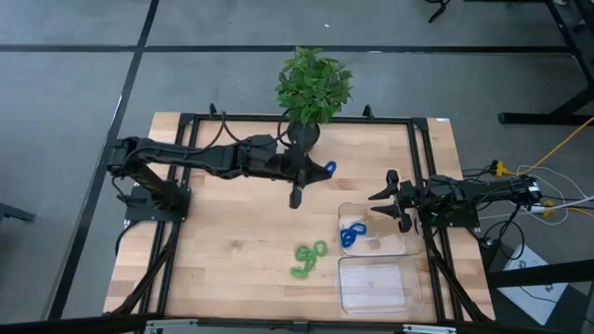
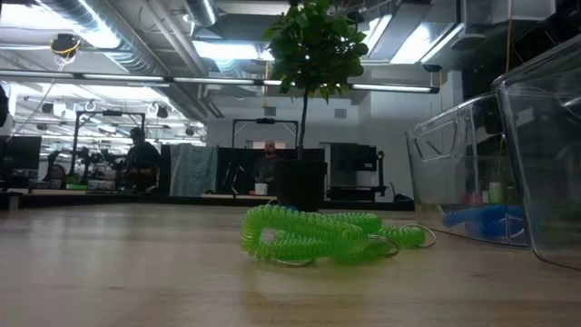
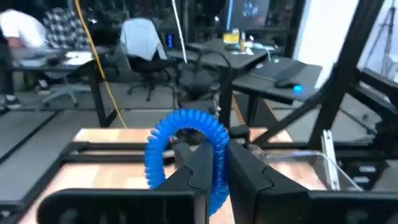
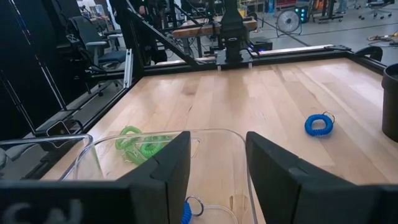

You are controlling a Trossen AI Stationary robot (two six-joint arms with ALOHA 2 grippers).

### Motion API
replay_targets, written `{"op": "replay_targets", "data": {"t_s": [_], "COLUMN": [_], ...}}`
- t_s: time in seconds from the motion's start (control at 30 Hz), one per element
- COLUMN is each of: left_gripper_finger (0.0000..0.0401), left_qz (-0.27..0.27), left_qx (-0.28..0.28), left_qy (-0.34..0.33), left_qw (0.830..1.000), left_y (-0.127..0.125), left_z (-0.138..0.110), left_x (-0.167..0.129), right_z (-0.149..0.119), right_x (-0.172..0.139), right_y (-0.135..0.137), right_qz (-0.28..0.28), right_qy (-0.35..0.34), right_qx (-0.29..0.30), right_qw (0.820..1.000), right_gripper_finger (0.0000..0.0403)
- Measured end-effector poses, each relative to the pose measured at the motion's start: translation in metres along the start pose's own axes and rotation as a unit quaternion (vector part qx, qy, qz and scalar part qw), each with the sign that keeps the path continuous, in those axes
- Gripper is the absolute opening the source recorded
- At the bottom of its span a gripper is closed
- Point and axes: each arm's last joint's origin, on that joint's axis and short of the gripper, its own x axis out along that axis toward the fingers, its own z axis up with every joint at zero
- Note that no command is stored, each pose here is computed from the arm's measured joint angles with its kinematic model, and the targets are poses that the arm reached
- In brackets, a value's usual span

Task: Sort spring keychains
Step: Put the blue spring keychain in the top transparent bin

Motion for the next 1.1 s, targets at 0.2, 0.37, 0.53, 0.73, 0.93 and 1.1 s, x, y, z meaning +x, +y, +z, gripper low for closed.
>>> {"op": "replay_targets", "data": {"t_s": [0.2,0.37,0.53,0.73,0.93,1.1], "left_gripper_finger": [0.0026,0.0026,0.0026,0.0026,0.0026,0.0026], "left_qz": [-0.020,-0.033,-0.041,-0.050,-0.071,-0.092], "left_qx": [0.002,0.008,0.021,0.022,0.024,0.028], "left_qy": [-0.013,-0.038,-0.074,-0.098,-0.093,-0.080], "left_qw": [1.000,0.999,0.996,0.994,0.993,0.992], "left_y": [-0.013,-0.021,-0.028,-0.035,-0.051,-0.064], "left_z": [0.002,0.012,0.029,0.037,0.037,0.030], "left_x": [0.000,-0.001,-0.002,0.003,0.020,0.040], "right_z": [0.000,0.000,0.000,0.000,0.000,0.000], "right_x": [0.000,0.000,0.000,0.000,0.000,0.000], "right_y": [0.000,0.000,0.000,0.000,0.000,0.000], "right_qz": [0.000,0.000,0.000,0.000,0.000,0.000], "right_qy": [0.000,0.000,0.000,0.000,0.000,0.000], "right_qx": [0.000,0.000,0.000,0.000,0.000,0.000], "right_qw": [1.000,1.000,1.000,1.000,1.000,1.000], "right_gripper_finger": [0.0154,0.0154,0.0154,0.0154,0.0154,0.0154]}}
